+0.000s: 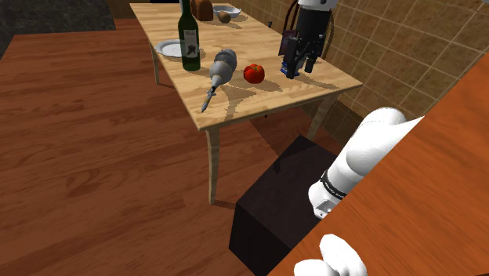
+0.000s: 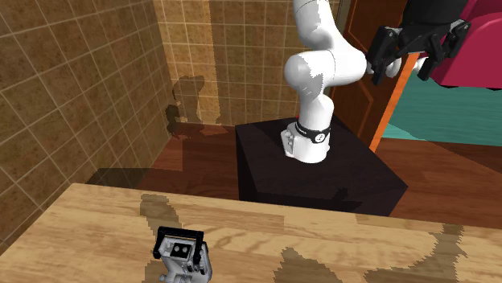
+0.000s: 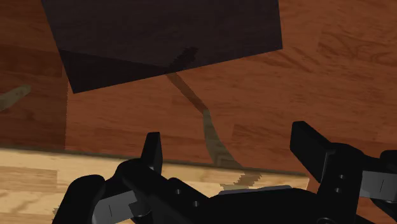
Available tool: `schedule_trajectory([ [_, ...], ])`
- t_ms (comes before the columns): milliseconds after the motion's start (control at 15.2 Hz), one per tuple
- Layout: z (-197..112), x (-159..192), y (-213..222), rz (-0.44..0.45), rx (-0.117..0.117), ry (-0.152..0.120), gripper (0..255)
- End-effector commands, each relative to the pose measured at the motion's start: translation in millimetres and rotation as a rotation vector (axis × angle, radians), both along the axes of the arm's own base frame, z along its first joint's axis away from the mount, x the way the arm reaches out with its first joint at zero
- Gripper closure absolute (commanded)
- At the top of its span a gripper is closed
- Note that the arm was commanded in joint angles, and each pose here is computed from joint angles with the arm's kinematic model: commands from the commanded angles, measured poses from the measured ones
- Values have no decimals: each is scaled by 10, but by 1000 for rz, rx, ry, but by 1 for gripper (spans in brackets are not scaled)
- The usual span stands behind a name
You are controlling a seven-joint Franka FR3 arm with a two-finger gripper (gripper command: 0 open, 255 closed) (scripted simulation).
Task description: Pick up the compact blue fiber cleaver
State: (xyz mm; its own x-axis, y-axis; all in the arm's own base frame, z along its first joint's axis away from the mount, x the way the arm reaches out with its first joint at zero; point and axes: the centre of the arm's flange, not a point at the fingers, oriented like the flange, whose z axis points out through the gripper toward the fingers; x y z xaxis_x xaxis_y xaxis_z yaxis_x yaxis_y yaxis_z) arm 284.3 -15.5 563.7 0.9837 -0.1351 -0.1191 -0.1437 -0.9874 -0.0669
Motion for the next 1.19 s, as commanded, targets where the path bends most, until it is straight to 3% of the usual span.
schedule_trajectory([
  [0,0,0,0,0,0,0,0],
  [1122,-380,878,-1981,-90,-27,-21,0],
])
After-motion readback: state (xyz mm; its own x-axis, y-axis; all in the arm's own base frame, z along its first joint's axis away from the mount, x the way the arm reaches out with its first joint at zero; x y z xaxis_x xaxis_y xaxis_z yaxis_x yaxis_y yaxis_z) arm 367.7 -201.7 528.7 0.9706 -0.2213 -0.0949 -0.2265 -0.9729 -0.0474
